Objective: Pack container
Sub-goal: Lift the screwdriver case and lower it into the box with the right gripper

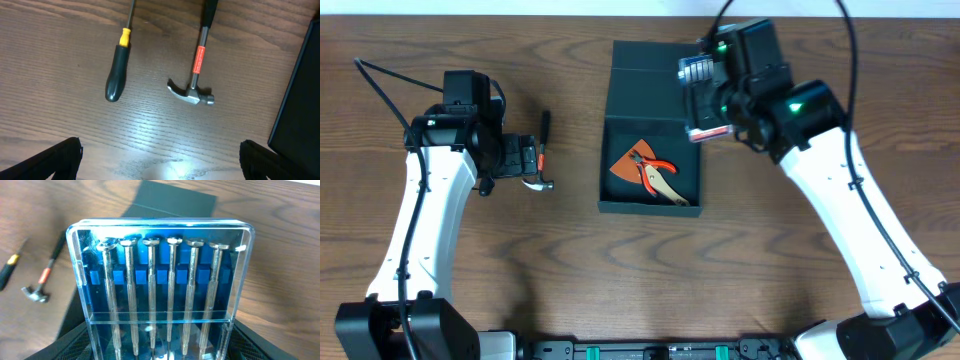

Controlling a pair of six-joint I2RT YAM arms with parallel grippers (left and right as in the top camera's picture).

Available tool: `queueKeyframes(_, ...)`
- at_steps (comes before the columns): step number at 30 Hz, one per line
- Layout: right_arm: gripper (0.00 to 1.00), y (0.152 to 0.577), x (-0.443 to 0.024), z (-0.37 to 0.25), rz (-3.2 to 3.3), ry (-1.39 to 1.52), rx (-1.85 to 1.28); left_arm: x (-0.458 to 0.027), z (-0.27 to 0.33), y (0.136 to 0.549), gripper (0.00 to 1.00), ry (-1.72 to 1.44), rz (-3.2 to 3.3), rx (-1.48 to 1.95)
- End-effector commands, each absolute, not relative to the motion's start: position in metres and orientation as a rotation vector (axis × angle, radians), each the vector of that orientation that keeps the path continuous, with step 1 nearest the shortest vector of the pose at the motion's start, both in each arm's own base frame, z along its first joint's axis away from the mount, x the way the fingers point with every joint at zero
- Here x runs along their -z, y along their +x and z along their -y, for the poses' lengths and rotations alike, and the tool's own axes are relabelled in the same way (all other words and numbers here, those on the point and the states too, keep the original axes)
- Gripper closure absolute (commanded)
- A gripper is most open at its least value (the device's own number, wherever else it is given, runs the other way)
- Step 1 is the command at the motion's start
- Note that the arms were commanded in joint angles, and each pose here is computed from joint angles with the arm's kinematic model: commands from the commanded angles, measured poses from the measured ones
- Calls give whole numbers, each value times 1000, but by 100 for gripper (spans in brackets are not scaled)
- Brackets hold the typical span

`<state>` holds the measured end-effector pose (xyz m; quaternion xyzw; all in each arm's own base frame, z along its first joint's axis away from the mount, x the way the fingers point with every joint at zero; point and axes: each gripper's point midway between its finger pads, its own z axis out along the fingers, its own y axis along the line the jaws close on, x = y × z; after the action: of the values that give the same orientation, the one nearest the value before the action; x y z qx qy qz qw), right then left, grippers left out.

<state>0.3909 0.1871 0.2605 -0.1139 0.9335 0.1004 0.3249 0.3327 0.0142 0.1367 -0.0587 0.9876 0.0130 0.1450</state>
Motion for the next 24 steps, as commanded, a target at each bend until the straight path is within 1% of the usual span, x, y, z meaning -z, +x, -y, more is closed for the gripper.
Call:
queueKeyframes(1, 52, 387, -264, -205, -2437, -324, -299, -144, -14, 338, 1, -166, -2825, -43)
queueKeyframes(11, 51, 380, -190, -256, -2602, -471, -332, -144, -14, 338, 1, -166, -2825, -43)
queueKeyframes(16, 50, 379, -161, -265, -2667, -505, -306, -144, -14, 338, 1, -166, -2825, -43)
queueKeyframes(24, 51, 373, -130, -261, -2762, -522, -258, -144, -14, 338, 2, -166, -2825, -43)
